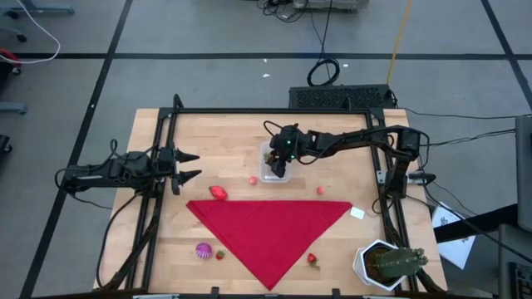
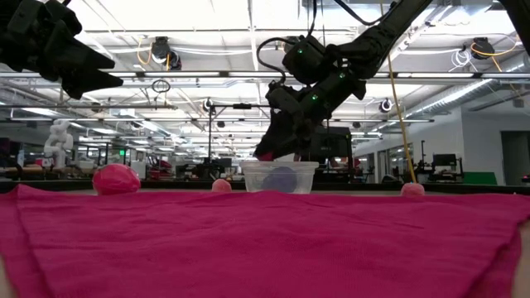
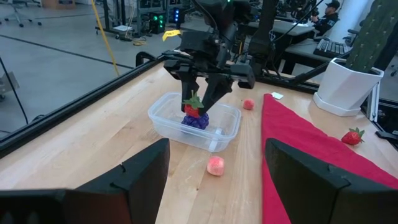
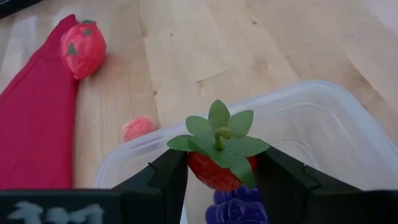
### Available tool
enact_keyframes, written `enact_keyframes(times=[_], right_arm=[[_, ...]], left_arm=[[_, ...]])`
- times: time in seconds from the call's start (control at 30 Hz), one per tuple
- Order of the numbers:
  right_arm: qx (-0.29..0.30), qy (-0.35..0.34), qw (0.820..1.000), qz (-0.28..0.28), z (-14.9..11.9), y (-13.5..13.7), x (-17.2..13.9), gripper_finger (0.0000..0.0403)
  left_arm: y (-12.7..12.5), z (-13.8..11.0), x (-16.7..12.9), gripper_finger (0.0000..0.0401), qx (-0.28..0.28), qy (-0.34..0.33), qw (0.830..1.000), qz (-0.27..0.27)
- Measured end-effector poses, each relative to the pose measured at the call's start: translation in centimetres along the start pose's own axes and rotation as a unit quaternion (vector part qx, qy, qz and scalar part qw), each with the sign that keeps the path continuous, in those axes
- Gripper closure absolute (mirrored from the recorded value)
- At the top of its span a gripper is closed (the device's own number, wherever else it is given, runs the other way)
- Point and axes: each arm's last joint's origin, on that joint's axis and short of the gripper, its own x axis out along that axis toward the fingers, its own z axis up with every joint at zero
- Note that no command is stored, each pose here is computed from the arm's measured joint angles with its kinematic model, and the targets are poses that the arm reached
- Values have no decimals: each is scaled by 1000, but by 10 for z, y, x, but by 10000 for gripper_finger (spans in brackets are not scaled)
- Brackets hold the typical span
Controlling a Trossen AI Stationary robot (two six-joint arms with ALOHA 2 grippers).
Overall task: Pick and placing Produce into tupperware
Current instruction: Put the top right red strawberry into the transparent bin
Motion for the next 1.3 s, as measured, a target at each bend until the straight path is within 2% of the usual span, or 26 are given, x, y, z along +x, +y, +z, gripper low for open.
enact_keyframes(times=[0.67, 1.3], right_arm=[[-38, 20, 998, 40, -8, 30, 4, 245], [-38, 54, 997, 36, -16, 33, 5, 245]], left_arm=[[0, 0, 0, 130, 0, 0, 1000, 0], [0, 0, 0, 130, 0, 0, 1000, 0]])
